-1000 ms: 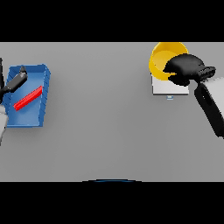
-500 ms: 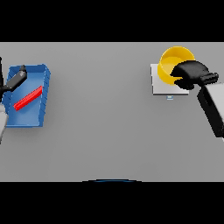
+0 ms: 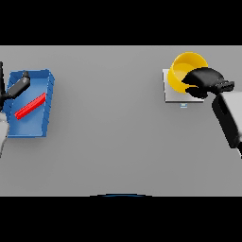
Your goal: Pick up the red beaker and tilt it to pour out 1 green nut into yellow bowl. Pick up the yellow bowl and place it on the metallic measuring scale.
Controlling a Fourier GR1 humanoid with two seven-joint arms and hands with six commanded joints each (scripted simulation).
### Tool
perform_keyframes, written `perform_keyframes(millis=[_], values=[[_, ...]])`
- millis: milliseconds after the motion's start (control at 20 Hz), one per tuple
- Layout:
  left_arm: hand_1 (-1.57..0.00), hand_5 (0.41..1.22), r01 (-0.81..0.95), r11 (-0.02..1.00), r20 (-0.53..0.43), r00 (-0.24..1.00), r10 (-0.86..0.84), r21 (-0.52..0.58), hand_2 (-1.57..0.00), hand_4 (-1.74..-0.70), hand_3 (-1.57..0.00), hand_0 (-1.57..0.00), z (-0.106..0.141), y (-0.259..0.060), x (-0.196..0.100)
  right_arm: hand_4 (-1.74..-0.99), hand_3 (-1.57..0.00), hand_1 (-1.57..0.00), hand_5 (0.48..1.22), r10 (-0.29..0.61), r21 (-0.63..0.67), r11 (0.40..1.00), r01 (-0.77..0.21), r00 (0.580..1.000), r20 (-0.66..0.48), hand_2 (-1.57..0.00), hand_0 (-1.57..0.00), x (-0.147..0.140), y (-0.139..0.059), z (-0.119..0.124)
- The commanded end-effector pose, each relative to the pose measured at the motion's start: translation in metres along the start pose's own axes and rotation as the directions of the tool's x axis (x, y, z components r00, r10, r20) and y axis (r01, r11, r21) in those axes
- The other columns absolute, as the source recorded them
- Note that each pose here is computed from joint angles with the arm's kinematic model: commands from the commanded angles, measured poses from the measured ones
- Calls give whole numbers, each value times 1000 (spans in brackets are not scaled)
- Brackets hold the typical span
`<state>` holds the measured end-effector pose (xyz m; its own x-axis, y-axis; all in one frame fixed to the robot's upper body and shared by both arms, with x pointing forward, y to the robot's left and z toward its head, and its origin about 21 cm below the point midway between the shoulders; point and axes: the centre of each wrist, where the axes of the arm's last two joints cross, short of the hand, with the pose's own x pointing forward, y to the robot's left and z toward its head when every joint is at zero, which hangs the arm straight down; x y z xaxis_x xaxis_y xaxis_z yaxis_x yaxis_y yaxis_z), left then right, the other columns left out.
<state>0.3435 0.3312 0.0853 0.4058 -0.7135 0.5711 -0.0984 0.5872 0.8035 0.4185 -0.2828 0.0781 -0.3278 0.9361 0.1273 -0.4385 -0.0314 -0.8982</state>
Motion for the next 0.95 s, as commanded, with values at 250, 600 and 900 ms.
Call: perform_keyframes(millis=[250,600,900], values=[[1,663,-11,1000,-8,1000,11,-3,1,-721,1,1,1,0,2,-1567,-552,-360,929,63,53,997,-64,998,6,-464,-405,1,-3,1],[1,665,-5,1000,-7,1000,5,-2,1,-726,1,1,-3,-6,2,-1530,-296,-75,809,67,41,997,-69,997,35,-99,-84,2,2,-2],[1,665,1,1000,-12,1000,-1,-3,1,-726,1,1,-3,-2,1,-1478,-146,-19,738,38,71,997,-37,999,-9,-25,-21,-2,0,-2]])
